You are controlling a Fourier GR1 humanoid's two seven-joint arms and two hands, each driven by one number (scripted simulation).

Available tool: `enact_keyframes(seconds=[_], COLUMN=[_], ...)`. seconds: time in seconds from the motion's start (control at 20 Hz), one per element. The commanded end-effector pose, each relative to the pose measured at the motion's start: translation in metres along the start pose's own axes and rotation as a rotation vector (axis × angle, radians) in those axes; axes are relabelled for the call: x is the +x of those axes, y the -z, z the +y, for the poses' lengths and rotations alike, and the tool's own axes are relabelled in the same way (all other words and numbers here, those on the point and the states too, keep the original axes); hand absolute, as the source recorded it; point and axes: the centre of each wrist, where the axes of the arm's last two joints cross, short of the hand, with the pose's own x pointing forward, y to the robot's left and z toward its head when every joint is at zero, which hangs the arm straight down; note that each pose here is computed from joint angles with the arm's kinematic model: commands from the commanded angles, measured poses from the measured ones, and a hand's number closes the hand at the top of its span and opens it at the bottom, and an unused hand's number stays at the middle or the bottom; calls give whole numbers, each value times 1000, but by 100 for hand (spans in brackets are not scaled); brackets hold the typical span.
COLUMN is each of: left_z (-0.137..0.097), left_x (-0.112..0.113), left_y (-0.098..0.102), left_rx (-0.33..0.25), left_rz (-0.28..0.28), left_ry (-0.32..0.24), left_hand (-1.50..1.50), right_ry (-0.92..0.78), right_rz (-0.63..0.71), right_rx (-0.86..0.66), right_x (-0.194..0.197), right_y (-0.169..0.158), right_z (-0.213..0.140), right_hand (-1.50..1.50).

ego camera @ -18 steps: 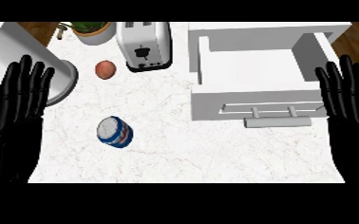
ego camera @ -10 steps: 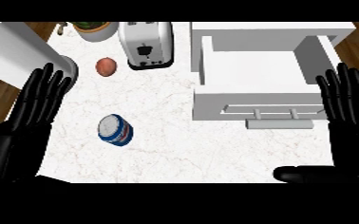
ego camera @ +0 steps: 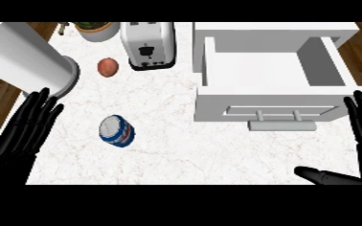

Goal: Pick up the can, place it into the drawer and close the drawer

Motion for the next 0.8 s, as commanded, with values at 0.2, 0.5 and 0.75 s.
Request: enact_keyframes(seconds=[0.2, 0.5, 0.75], left_z=[19, 32, 31], left_x=[19, 22, 12], left_y=[-21, -26, -15], left_rx=[-10, 38, 71], left_rz=[7, 57, 100], left_ry=[-3, -103, -202], left_hand=[-150, -150, -150], right_ry=[-2, 13, 18], right_rz=[8, 22, 12], right_rx=[-24, -9, -13], right_x=[-9, 3, -10], right_y=[-27, -31, -45], right_z=[-48, -48, -64], right_hand=[-150, -150, -150])
